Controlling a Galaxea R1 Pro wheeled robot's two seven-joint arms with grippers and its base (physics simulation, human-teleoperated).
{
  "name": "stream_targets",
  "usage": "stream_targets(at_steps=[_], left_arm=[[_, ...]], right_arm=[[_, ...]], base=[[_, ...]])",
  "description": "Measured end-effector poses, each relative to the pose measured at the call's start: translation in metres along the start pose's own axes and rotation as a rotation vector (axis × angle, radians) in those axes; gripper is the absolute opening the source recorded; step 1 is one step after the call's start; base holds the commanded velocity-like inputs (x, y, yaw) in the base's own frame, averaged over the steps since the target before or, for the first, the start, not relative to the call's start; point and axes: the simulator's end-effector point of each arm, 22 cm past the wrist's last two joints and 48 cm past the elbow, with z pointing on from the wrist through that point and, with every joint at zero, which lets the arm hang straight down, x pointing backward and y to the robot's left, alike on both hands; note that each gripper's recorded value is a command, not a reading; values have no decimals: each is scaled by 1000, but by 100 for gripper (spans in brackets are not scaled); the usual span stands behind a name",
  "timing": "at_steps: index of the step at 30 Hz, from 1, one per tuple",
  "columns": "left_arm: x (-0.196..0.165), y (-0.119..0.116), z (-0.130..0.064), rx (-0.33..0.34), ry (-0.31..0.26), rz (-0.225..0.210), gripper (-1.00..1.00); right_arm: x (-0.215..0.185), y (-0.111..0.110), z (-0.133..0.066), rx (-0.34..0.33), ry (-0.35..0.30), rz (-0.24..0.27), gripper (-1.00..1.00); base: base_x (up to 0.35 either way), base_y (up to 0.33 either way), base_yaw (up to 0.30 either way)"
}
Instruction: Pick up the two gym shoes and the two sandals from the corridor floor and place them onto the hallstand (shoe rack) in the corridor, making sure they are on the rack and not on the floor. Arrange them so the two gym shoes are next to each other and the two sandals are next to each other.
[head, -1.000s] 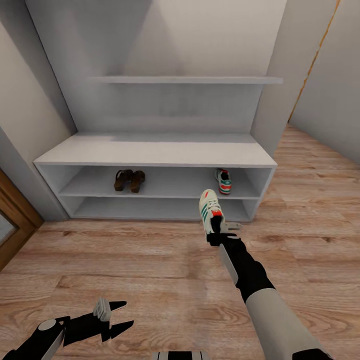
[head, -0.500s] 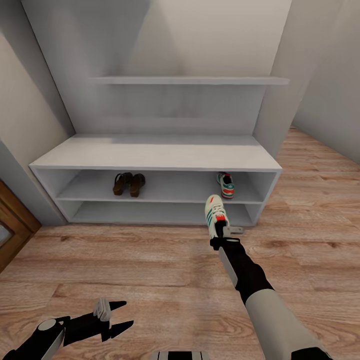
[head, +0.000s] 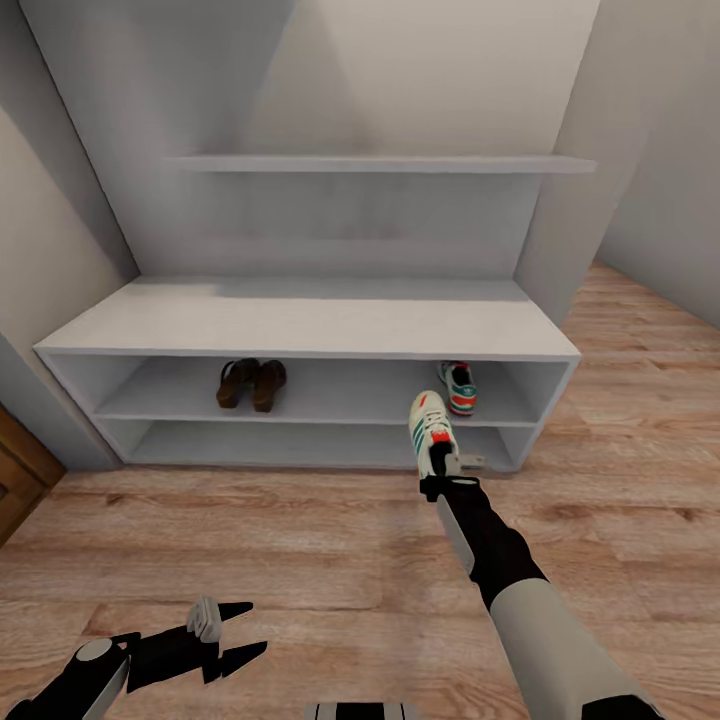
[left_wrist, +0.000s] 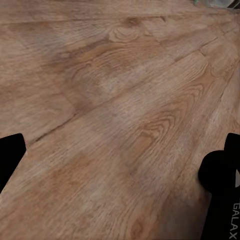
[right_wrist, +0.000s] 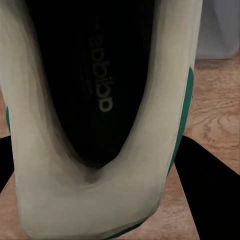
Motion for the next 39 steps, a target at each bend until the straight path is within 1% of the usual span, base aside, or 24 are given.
stream_targets(at_steps=[5, 8, 33, 39], left_arm=[[0, 0, 1, 1, 0, 0, 100], [0, 0, 1, 1, 0, -1, 100], [0, -1, 1, 3, 1, -1, 100], [1, -1, 1, 3, 1, -2, 100]], right_arm=[[23, 0, 7, 5, 51, -14, -100], [27, -1, 8, 7, 61, -18, -100], [29, -1, 8, 8, 65, -19, -100], [29, -1, 9, 8, 65, -19, -100]], base=[[62, 0, 0], [111, 0, 0], [318, 0, 0], [72, 0, 0]])
